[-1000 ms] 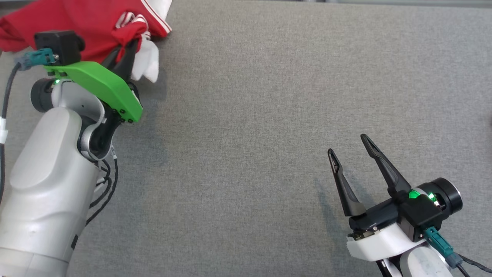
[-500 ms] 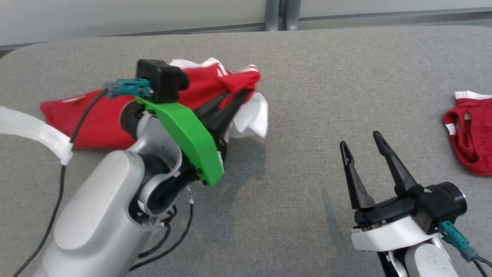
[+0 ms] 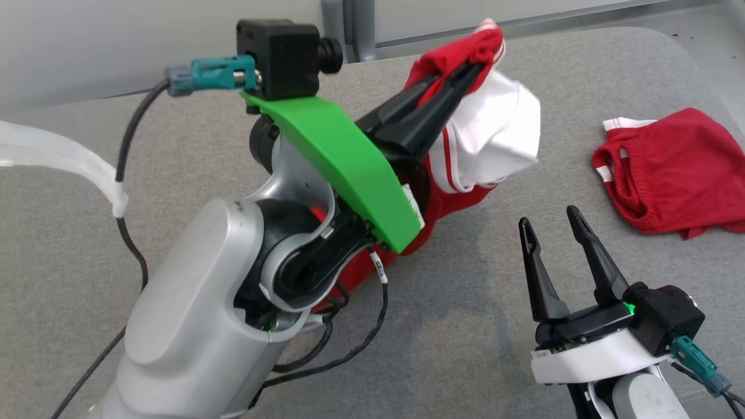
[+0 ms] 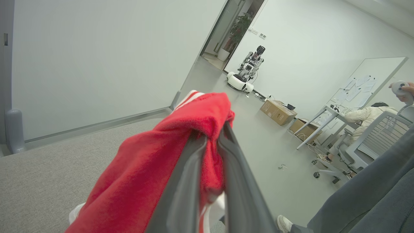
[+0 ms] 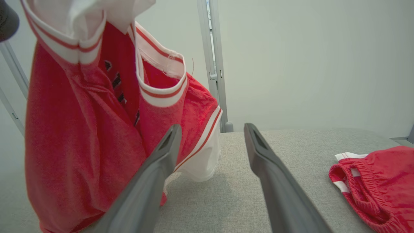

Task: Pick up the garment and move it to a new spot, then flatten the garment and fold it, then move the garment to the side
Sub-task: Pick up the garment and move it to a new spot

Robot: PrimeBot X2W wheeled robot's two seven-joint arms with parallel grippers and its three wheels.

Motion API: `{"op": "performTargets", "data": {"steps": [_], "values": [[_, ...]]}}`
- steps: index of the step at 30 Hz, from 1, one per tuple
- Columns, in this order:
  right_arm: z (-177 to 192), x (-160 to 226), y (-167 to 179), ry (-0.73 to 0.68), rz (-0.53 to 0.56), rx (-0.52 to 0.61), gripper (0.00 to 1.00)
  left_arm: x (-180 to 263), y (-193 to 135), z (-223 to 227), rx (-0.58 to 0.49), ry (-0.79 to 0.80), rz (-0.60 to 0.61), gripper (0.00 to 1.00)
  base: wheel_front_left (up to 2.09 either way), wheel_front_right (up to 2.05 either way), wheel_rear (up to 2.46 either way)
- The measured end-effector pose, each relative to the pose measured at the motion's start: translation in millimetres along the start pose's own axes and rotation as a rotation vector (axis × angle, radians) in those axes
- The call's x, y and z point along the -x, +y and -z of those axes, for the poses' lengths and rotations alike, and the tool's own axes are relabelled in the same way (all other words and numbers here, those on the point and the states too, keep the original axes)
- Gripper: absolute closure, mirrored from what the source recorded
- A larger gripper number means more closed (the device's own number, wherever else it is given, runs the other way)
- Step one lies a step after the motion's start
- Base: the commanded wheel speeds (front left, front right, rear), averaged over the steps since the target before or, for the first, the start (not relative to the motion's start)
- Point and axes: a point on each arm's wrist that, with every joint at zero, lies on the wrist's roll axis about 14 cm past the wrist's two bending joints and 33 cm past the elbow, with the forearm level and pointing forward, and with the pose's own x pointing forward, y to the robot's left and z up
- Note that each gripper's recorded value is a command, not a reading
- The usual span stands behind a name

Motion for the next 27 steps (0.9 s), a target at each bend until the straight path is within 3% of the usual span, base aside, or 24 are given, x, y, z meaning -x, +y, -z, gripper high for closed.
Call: {"op": "performTargets", "data": {"steps": [6,12,21,27], "values": [[-7,10,-8,-0.012,0.034,-0.001,0.00,-20,-24,-19,-0.019,-0.029,0.052,1.00,0.00,0.00,0.00],[-13,16,-11,-0.026,0.051,-0.010,0.00,-32,-28,-30,-0.006,-0.028,0.049,1.00,0.00,0.00,0.00],[-10,13,-9,-0.021,0.048,-0.039,0.00,-34,8,-31,0.011,-0.004,-0.041,1.00,0.00,0.00,0.00],[-9,-1,-4,-0.028,0.023,-0.055,0.00,-47,40,4,-0.097,0.075,-0.063,1.00,0.00,0.00,0.00]]}}
